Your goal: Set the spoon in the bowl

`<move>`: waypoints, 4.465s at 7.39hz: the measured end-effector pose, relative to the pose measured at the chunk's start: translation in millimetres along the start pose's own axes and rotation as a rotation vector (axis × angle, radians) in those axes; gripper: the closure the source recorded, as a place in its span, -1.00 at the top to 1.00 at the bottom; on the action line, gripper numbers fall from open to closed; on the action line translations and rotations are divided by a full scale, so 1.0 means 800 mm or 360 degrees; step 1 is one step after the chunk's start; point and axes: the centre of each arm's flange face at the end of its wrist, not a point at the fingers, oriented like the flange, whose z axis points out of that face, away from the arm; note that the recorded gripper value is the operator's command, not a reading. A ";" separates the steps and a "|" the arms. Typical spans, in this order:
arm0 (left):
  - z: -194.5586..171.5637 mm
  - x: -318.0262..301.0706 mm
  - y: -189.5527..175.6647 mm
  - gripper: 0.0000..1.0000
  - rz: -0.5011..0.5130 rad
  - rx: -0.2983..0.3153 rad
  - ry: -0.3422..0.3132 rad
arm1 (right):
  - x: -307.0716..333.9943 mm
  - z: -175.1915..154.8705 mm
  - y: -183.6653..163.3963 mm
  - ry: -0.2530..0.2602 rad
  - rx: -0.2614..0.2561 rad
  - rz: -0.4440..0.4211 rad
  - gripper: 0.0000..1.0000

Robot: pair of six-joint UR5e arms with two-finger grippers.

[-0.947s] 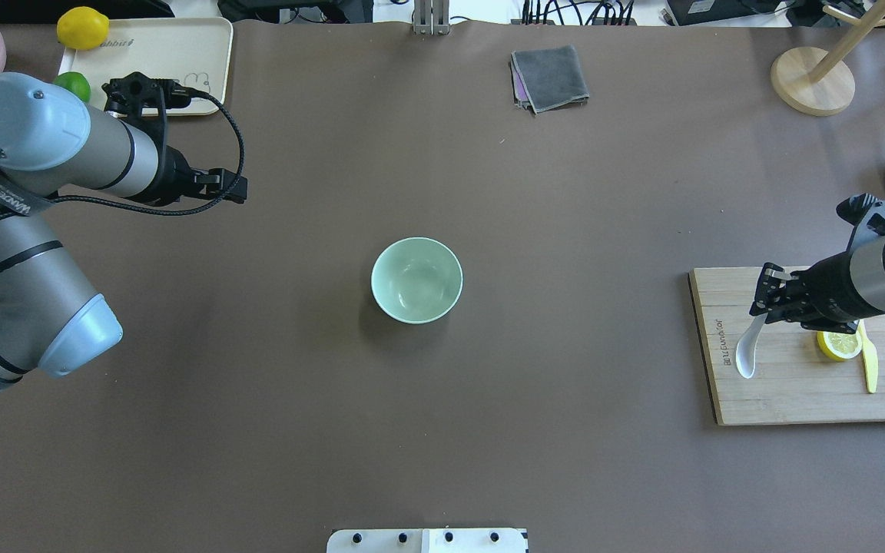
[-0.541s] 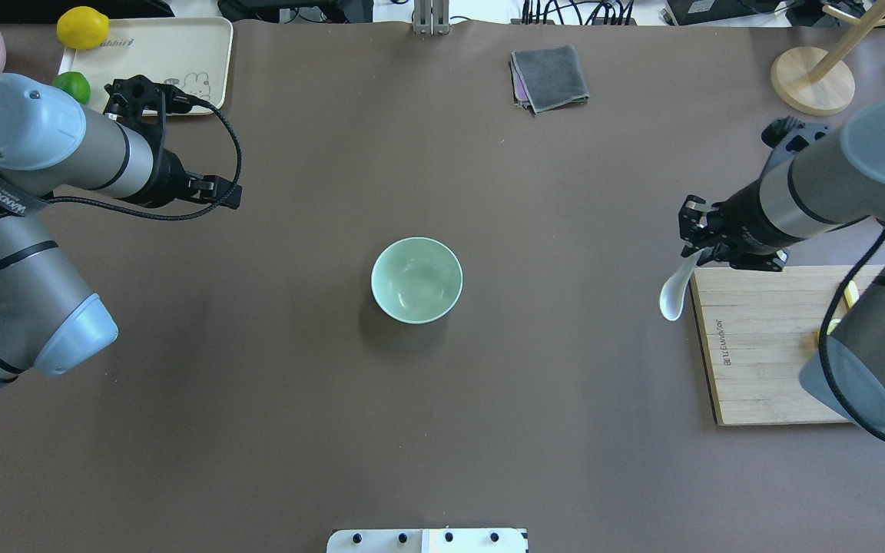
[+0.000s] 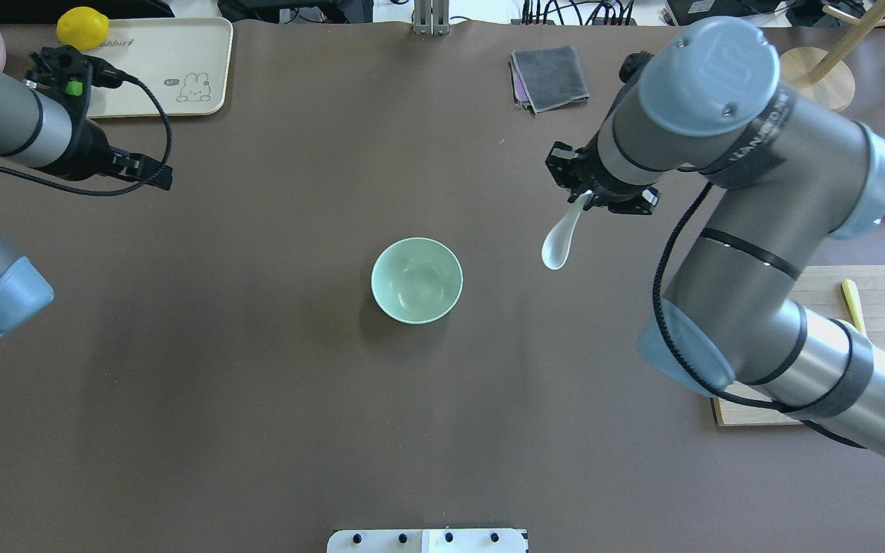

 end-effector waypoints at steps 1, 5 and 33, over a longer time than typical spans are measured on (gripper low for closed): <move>-0.005 -0.032 0.004 0.96 0.0040 -0.0015 -0.0017 | -0.035 0.008 0.023 -0.0013 0.0051 -0.0050 -1.00; -0.001 -0.064 0.012 0.96 0.0060 -0.0048 -0.0047 | -0.125 0.068 0.102 -0.0028 0.0214 -0.0201 -1.00; -0.167 -0.456 0.145 0.96 -0.0012 -0.0176 -0.0066 | 0.534 -0.022 -0.256 0.0059 -0.0465 -0.0821 1.00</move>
